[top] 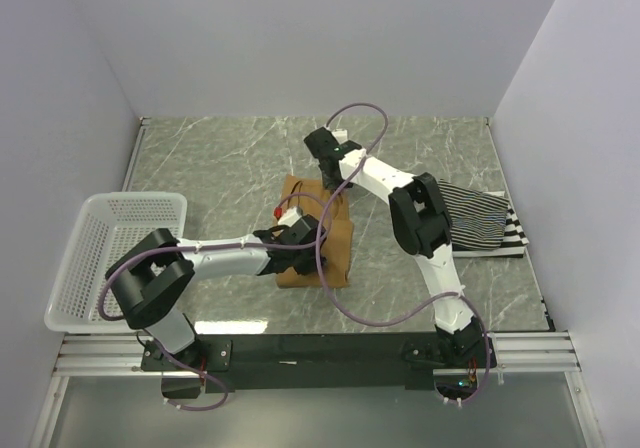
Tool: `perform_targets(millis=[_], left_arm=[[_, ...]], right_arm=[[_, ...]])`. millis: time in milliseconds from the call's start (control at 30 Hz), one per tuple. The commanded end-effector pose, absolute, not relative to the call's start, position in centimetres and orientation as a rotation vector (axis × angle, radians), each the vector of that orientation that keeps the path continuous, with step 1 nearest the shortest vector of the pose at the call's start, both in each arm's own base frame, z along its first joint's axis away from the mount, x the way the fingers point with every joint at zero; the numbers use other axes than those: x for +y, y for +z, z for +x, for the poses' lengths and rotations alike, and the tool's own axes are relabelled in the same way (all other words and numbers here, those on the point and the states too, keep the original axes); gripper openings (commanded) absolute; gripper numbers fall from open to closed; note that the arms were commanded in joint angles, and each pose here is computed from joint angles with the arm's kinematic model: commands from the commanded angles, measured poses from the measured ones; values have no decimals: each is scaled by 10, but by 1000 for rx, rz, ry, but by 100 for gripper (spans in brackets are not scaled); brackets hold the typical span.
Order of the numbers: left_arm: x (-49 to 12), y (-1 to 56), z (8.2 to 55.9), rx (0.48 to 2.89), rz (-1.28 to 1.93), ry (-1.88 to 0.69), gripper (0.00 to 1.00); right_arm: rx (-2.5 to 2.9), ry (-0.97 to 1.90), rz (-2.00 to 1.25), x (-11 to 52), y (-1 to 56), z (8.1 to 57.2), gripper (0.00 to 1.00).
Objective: Fold and stack the tank tops
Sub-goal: Fold the tank top
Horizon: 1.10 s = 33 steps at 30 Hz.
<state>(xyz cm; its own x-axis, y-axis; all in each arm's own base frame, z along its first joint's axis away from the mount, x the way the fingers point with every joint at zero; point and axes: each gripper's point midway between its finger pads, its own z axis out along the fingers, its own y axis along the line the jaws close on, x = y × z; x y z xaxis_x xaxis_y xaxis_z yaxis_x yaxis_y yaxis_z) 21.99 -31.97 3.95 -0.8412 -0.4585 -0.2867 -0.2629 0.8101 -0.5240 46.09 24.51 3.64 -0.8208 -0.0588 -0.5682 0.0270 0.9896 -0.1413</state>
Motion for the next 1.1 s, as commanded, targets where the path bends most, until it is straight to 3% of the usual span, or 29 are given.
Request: perform_targets(millis=[0, 367, 400, 533, 633, 900, 1067], left_arm=[[-324, 77, 239, 2493, -541, -716, 17], [-283, 100, 239, 2453, -600, -635, 25], [-272, 98, 238, 2444, -612, -584, 27], [-232, 92, 221, 2452, -661, -441, 44], [-213, 83, 202, 2475, -687, -420, 49], [-193, 64, 170, 2495, -725, -537, 55], [-207, 68, 173, 2457, -698, -692, 54]], right_arm=[[2442, -48, 23, 259, 88, 465, 45], [2435, 95, 60, 250, 114, 433, 47], [2486, 100, 53, 241, 95, 415, 47], [2457, 281, 93, 227, 112, 369, 47], [2477, 385, 96, 217, 97, 326, 47], [2561, 623, 104, 214, 41, 220, 48], [2494, 802, 211, 225, 47, 201, 48]])
